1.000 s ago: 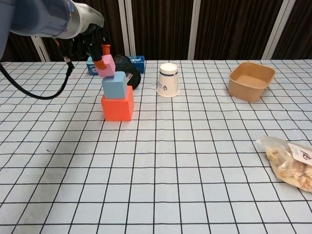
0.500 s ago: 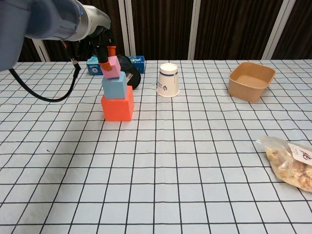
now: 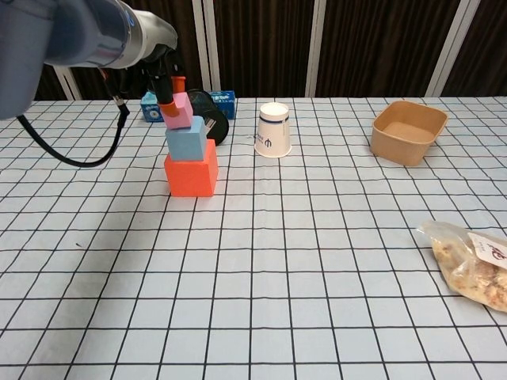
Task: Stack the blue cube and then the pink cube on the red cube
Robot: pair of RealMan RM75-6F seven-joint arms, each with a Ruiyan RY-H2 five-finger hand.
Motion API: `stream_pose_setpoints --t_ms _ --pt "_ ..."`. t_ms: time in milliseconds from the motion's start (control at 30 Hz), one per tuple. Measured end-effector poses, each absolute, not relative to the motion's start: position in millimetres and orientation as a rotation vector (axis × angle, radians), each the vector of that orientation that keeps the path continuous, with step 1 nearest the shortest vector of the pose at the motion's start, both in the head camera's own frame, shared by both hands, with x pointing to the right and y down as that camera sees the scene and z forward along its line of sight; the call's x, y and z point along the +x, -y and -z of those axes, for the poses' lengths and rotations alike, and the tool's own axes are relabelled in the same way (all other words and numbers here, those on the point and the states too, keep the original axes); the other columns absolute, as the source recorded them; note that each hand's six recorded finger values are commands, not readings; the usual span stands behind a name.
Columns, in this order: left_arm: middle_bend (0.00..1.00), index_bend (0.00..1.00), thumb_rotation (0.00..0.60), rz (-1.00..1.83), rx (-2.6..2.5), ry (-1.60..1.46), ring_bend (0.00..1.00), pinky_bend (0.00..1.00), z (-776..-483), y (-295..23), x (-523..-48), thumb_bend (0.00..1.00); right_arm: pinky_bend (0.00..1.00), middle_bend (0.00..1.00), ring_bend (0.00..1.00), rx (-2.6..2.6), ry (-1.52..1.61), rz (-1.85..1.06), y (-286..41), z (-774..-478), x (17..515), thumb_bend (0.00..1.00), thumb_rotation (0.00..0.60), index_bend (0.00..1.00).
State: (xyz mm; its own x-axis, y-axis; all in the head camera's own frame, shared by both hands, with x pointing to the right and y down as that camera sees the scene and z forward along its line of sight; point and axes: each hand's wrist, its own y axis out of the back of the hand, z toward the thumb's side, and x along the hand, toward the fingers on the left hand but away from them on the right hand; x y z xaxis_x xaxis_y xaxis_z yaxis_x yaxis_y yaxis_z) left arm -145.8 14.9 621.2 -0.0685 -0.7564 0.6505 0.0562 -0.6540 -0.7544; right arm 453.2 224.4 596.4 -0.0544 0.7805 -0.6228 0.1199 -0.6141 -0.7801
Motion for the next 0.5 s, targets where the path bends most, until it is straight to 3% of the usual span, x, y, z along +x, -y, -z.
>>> stream_pose_setpoints --t_ms 500 --pt "0.85 0.49 0.6 1.787 -1.626 -0.746 0.68 0.69 -627.1 -16.2 -145.6 0.46 0.0 0.04 0.02 -1.726 0.956 -1.722 -224.7 -597.0 453.7 0.09 0.6 0.0"
